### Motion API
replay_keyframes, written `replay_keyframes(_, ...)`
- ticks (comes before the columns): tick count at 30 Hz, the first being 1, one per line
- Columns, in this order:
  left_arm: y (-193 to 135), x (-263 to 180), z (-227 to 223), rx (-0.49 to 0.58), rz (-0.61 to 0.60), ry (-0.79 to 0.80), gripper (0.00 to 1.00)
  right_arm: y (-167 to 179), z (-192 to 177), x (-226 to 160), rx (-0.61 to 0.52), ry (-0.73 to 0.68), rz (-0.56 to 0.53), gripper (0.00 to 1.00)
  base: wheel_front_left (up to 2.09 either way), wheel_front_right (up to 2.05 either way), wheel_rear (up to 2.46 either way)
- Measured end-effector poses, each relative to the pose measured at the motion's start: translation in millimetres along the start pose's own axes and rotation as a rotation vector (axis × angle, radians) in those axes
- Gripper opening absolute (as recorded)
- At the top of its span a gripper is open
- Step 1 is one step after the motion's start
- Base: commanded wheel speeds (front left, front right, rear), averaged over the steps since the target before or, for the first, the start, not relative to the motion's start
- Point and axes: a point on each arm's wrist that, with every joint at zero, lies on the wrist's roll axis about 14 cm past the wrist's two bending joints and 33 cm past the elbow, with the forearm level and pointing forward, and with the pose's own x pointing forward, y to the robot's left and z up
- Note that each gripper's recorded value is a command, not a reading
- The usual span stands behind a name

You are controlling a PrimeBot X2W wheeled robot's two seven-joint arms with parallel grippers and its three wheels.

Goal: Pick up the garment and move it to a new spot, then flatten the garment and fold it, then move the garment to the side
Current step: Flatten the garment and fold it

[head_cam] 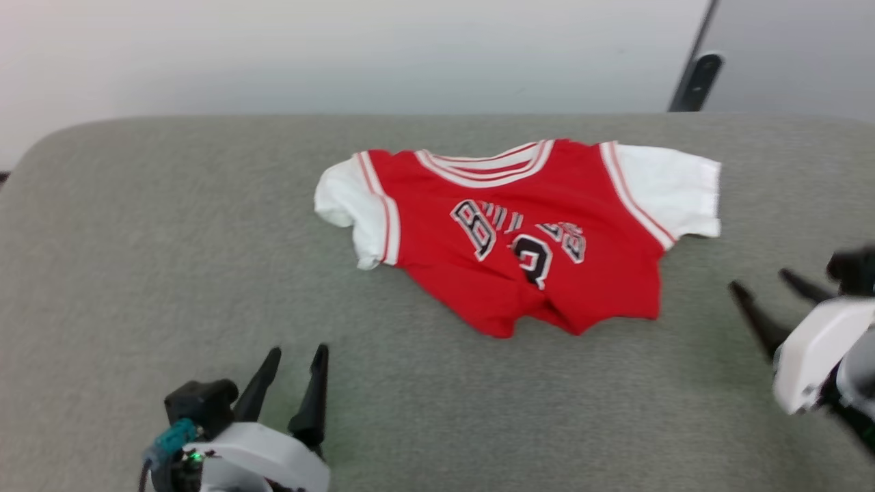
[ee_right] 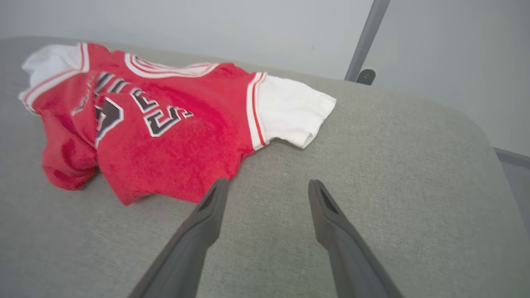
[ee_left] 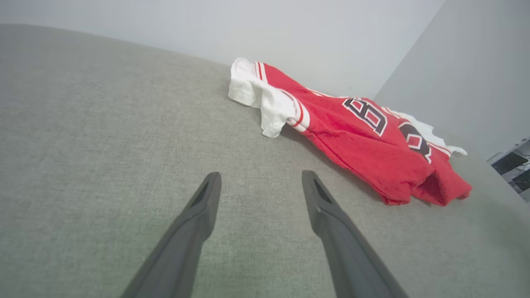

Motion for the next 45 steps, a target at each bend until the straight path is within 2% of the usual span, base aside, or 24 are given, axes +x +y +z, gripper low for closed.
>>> replay_keyframes(4, -9.3, -9.2, 24.0, 0.015, 0.008, -0.108, 1.00, -20.6, 10.9, 28.0, -0.076, 0.110, -0.009, 1.00, 0.00, 0.00, 0.00)
replay_keyframes(9, -5.6, -15.2, 24.8, 0.041, 0.037, -0.140, 1.00, -40.9, 11.1, 65.9, -0.110, 0.294, -0.027, 1.00, 0.00, 0.00, 0.00)
replay_keyframes(14, 2.7, -12.6, 20.8, 0.065, 0.064, -0.144, 1.00, -71.3, 14.9, 99.5, -0.090, 0.431, -0.090, 1.00, 0.00, 0.00, 0.00)
replay_keyframes(19, 11.3, -8.9, 15.2, 0.075, 0.092, -0.138, 1.00, -92.3, 20.6, 136.4, -0.046, 0.465, -0.144, 1.00, 0.00, 0.00, 0.00)
replay_keyframes(24, 23.3, -4.4, 6.1, 0.075, 0.127, -0.116, 1.00, -91.8, 4.8, 175.5, -0.021, 0.518, -0.152, 1.00, 0.00, 0.00, 0.00)
replay_keyframes(27, 31.3, -0.1, 1.2, 0.080, 0.146, -0.104, 1.00, -87.7, -16.8, 195.0, -0.029, 0.575, -0.152, 1.00, 0.00, 0.00, 0.00)
replay_keyframes(30, 39.2, 1.5, -4.3, 0.092, 0.170, -0.088, 1.00, -77.0, -42.2, 210.3, -0.019, 0.633, -0.132, 1.00, 0.00, 0.00, 0.00)
replay_keyframes(34, 48.6, 1.1, -6.2, 0.105, 0.197, -0.081, 1.00, -68.6, -52.2, 225.0, 0.001, 0.667, -0.112, 0.98, 0.00, 0.00, 0.00)
replay_keyframes(35, 48.9, 2.0, -4.9, 0.109, 0.196, -0.085, 1.00, -67.2, -53.6, 227.4, 0.000, 0.668, -0.108, 0.49, 0.00, 0.00, 0.00)
replay_keyframes(36, 48.3, 3.3, -2.9, 0.116, 0.189, -0.091, 1.00, -66.4, -54.7, 228.8, -0.003, 0.667, -0.106, 0.16, 0.00, 0.00, 0.00)
replay_keyframes(37, 47.7, 5.0, 0.0, 0.118, 0.183, -0.099, 1.00, -65.8, -55.3, 229.1, -0.005, 0.666, -0.104, 0.00, 0.00, 0.00, 0.00)
replay_keyframes(41, 36.4, 20.3, 20.1, 0.151, 0.094, -0.131, 1.00, -57.3, -54.4, 229.0, 0.012, 0.647, -0.082, 0.00, 0.00, 0.00, 0.00)
replay_keyframes(43, 31.3, 35.5, 41.2, 0.203, 0.033, -0.153, 1.00, -57.7, -53.0, 227.8, 0.019, 0.633, -0.083, 0.00, 0.00, 0.00, 0.00)
replay_keyframes(45, 25.4, 55.2, 68.0, 0.205, -0.021, -0.191, 1.00, -58.0, -52.8, 227.3, 0.018, 0.623, -0.084, 0.00, 0.00, 0.00, 0.00)
